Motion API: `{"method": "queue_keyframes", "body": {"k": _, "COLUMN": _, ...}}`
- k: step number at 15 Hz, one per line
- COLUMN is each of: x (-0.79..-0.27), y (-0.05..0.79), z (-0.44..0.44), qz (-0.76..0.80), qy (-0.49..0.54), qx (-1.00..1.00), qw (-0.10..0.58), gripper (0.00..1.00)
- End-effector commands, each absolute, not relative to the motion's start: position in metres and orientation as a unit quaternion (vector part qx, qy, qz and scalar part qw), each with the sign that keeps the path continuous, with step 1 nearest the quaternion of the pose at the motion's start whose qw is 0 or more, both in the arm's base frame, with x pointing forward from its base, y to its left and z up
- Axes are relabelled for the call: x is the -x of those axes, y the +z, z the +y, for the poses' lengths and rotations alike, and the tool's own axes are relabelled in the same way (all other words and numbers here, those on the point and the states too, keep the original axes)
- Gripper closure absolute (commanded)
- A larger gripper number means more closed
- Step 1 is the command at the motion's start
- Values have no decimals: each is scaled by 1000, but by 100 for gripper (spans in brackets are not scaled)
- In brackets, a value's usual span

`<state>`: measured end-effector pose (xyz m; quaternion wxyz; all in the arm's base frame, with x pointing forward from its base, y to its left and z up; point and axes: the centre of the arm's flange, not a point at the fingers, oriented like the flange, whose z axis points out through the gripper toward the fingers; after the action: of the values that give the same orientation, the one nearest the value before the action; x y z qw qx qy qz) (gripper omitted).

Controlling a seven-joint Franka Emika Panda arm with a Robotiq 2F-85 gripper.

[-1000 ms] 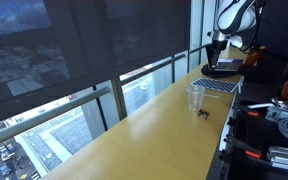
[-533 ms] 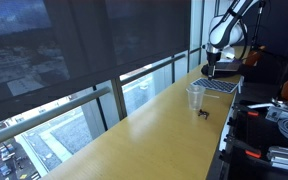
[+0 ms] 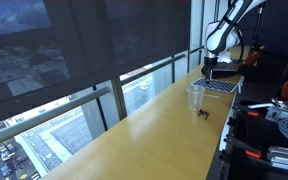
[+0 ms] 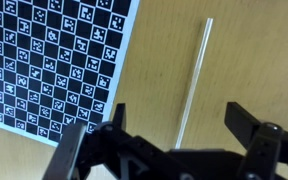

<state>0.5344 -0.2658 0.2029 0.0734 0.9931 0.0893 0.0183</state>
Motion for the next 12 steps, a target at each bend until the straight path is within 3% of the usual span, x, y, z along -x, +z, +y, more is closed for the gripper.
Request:
{"method": "queue_keyframes", "body": {"k": 1, "x": -535, "y": 203, "z": -266, "qz": 89, "qy": 19, "qx": -993, "qw": 74, "gripper": 0}}
{"method": "queue_keyframes", "body": {"k": 12, "x": -548, "y": 142, "z": -254, "qz": 54, "qy": 6, "qx": -998, "qw": 39, "gripper": 0}}
